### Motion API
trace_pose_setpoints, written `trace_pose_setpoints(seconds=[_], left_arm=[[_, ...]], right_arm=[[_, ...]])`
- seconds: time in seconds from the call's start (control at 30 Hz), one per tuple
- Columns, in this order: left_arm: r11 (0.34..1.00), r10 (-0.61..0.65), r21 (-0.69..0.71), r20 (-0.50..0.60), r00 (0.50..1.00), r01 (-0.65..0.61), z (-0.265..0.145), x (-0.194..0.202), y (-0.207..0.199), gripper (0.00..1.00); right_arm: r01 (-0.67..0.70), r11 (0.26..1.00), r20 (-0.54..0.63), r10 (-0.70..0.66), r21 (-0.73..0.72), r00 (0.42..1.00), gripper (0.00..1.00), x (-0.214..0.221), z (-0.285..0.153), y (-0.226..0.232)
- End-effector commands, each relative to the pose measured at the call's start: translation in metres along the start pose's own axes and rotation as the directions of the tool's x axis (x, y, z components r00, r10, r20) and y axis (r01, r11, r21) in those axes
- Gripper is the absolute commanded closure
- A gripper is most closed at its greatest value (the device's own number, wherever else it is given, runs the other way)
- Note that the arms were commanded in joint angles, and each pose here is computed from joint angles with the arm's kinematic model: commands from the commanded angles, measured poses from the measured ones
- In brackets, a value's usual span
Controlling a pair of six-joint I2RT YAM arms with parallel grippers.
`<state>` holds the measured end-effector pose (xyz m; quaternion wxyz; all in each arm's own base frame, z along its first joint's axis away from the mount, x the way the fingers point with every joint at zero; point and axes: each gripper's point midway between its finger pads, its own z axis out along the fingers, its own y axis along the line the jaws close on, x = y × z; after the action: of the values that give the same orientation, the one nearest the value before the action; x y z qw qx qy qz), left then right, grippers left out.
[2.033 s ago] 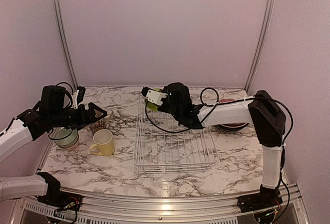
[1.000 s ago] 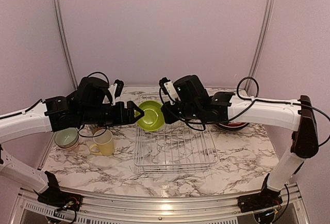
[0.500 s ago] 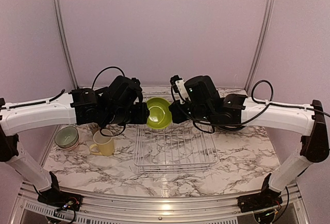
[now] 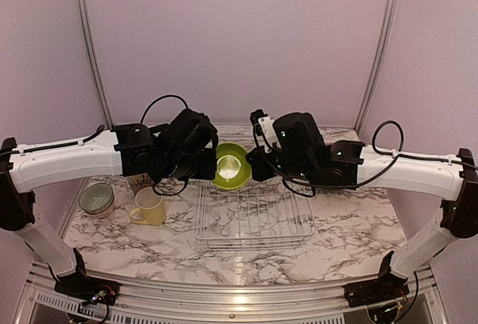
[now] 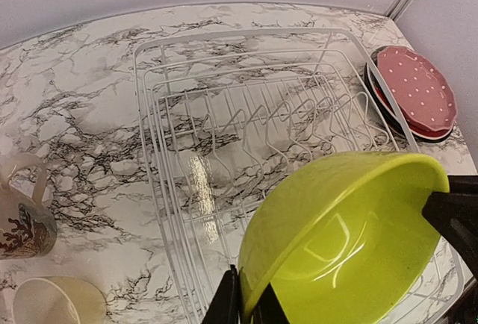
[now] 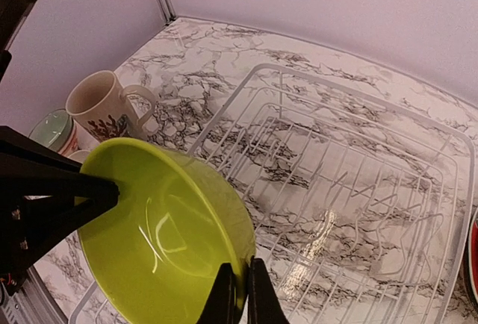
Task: Unload the mixed dishes from the dish rack
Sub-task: Pass from the right arm to the left, then place the bowl in the bowl.
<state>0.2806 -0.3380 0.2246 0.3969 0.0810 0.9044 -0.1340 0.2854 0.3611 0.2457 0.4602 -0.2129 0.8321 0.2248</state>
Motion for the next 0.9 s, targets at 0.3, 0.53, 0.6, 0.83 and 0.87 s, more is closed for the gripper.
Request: trace_pose_setpoints(seconds=[0.3,0.53,0.6,0.83,0.87], left_arm=[[0.999,-0.032,-0.032,0.081,0.996,0.035,-0.032,-0.024,0.018,1.00],[0.995,-0.065,-0.064,0.162,0.985,0.076,-0.062,-0.055,0.050,1.00],[0.991,-0.077,-0.093,0.200,0.977,0.097,-0.073,-0.066,0.069,1.00],[0.935,-0.167,-0.260,0.278,0.946,0.241,-0.102,-0.084,0.172,1.00],[0.918,-0.173,-0.300,0.288,0.942,0.260,-0.107,-0.083,0.190,1.00]], right_arm=[[-0.027,0.995,0.134,0.039,-0.093,0.990,0.41,-0.036,-0.035,0.012],[-0.039,0.992,0.258,0.069,-0.116,0.964,0.21,-0.054,-0.078,0.002],[-0.060,0.991,0.300,0.093,-0.118,0.949,0.14,-0.056,-0.089,-0.004],[-0.075,0.997,0.305,0.073,-0.003,0.950,0.02,-0.048,-0.096,-0.029],[-0.080,0.997,0.309,0.075,0.003,0.948,0.02,-0.048,-0.097,-0.031]])
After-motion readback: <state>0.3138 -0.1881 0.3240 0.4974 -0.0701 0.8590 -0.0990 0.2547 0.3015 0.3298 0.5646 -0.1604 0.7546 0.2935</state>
